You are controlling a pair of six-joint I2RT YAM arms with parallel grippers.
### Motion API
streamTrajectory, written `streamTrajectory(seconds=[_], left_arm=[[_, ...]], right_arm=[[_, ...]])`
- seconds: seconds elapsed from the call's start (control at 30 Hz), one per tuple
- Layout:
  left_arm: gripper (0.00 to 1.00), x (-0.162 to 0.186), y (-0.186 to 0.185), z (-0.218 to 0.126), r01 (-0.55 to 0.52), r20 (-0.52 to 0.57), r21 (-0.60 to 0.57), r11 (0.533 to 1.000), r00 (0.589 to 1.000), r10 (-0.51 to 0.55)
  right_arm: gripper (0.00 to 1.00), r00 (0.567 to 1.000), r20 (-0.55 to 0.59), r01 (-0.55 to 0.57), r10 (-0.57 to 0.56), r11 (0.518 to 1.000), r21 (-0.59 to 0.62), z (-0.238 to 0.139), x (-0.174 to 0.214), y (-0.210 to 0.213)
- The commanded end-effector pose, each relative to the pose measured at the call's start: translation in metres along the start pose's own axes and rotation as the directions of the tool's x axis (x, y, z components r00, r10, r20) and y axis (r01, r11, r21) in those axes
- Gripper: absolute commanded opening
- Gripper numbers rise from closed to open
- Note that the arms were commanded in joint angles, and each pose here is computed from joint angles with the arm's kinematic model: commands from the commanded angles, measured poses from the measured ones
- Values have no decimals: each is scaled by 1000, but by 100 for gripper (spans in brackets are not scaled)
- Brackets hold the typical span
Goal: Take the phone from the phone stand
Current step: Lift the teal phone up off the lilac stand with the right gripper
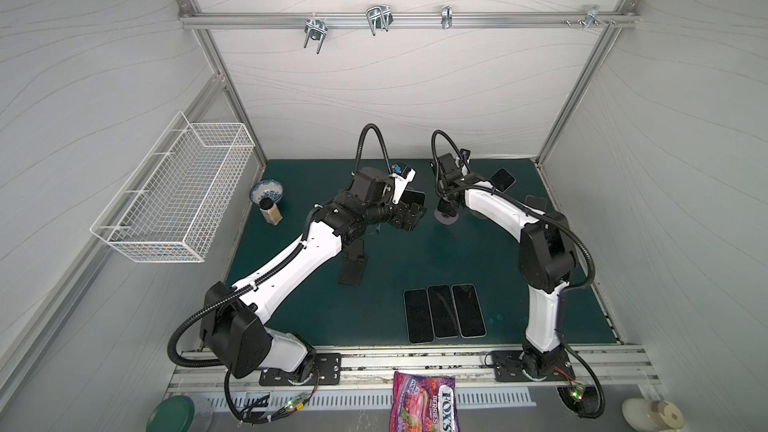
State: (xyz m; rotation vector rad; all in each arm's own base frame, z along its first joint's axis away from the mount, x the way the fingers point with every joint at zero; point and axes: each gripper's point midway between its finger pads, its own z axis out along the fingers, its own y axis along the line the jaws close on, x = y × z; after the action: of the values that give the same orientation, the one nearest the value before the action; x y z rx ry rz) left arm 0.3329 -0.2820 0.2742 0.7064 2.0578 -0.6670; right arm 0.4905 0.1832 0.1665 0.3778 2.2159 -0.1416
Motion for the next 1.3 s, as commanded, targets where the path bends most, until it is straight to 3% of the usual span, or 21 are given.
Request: streamTrajectory(seconds=[0.0, 0.37, 1.27], left_arm=[[90, -23, -5, -10, -32, 57, 2, 999, 998, 32], [90, -19, -5, -5, -43, 46, -7, 999, 998, 43], [90, -12, -1, 4, -32, 30, -24, 999, 999, 33]], right_arm=[[80, 1000, -7, 4, -4, 1000, 6, 7, 5, -1], [72, 999, 13, 31, -31, 999, -22, 5, 0, 3], [66, 996, 88, 26, -18, 995, -98, -16, -27, 3]])
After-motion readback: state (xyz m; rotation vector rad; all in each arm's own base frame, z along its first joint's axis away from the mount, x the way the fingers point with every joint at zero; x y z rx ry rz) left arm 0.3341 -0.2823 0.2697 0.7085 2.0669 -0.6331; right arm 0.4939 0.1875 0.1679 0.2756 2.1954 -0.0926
